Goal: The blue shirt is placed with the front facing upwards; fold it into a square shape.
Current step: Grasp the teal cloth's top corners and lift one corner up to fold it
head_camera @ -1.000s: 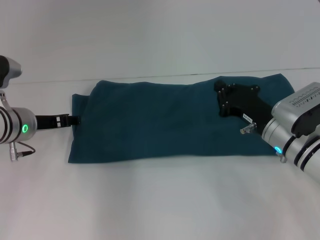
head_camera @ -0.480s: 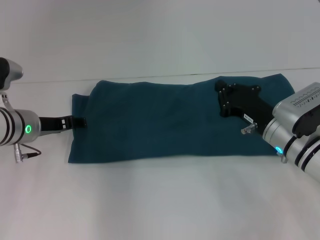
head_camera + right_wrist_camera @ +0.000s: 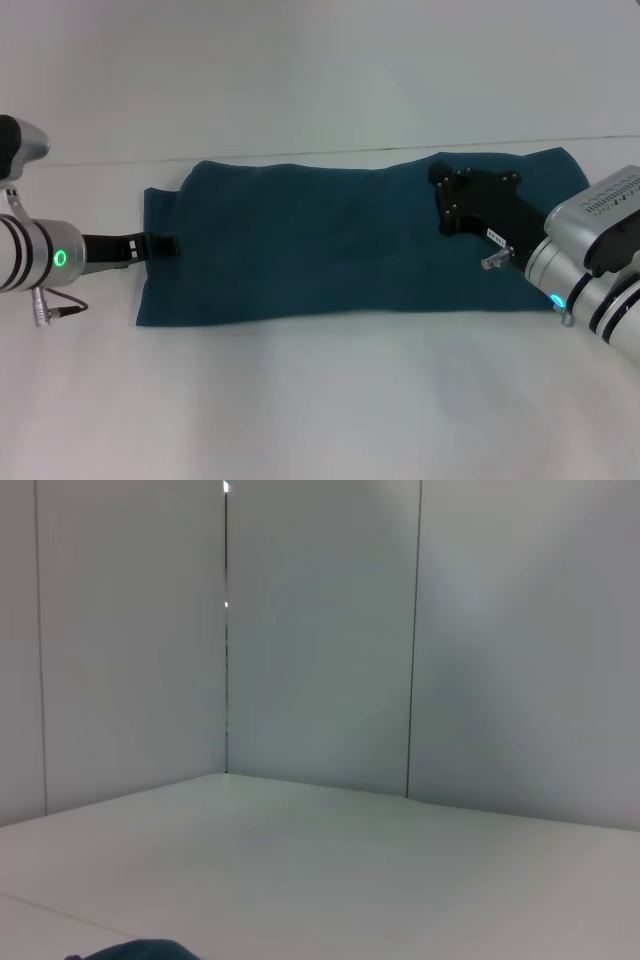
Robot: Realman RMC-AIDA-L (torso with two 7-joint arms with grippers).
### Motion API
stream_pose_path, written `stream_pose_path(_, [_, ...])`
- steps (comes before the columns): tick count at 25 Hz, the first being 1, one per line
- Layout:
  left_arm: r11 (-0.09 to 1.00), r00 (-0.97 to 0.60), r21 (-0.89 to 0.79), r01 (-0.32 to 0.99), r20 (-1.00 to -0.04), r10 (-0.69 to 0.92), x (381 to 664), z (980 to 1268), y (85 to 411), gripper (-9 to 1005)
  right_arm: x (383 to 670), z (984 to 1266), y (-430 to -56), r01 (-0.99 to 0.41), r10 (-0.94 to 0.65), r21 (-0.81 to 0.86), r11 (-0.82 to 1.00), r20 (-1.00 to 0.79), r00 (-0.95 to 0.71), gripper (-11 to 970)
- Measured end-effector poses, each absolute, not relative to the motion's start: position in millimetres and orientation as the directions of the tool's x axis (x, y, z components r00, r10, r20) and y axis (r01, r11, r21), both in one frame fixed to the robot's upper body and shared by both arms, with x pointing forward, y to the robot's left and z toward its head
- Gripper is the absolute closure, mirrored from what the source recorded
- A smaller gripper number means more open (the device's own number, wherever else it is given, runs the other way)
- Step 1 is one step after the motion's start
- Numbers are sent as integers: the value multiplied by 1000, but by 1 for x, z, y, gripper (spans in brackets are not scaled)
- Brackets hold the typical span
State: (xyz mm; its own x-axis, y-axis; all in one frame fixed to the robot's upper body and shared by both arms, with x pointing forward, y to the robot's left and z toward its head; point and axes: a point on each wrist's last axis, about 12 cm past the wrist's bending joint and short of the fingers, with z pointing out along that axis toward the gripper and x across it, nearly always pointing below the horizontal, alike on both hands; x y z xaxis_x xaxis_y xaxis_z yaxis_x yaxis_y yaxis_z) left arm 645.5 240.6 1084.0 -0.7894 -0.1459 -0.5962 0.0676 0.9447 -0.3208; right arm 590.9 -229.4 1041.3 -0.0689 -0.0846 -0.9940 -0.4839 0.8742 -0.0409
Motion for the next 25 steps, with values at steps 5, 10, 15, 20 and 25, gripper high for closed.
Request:
stream_pose_path(5, [943, -807, -325, 72, -575, -137, 645, 1080, 237, 197, 590, 1042, -229, -489, -81, -42, 871, -995, -59, 930])
stream_pose_path(10, [942, -825, -325, 82, -553, -119, 646, 1078, 232, 199, 589, 1043, -229, -495, -80, -43, 868, -995, -54, 929])
stream_pose_path(15, [935, -835, -334, 120, -543, -87, 644, 1078, 224, 201, 589, 1042, -229, -497, -71, -31, 867, -996, -61, 928])
stream_pose_path(20, [922, -834, -342, 184, -551, -38, 643, 1079, 215, 203, 588, 1041, -230, -497, -66, -24, 868, -996, -67, 927])
stream_pose_path(25, [920, -810, -317, 231, -587, 1, 644, 1083, 211, 331, 587, 1040, -230, -498, -68, -24, 867, -995, -70, 926])
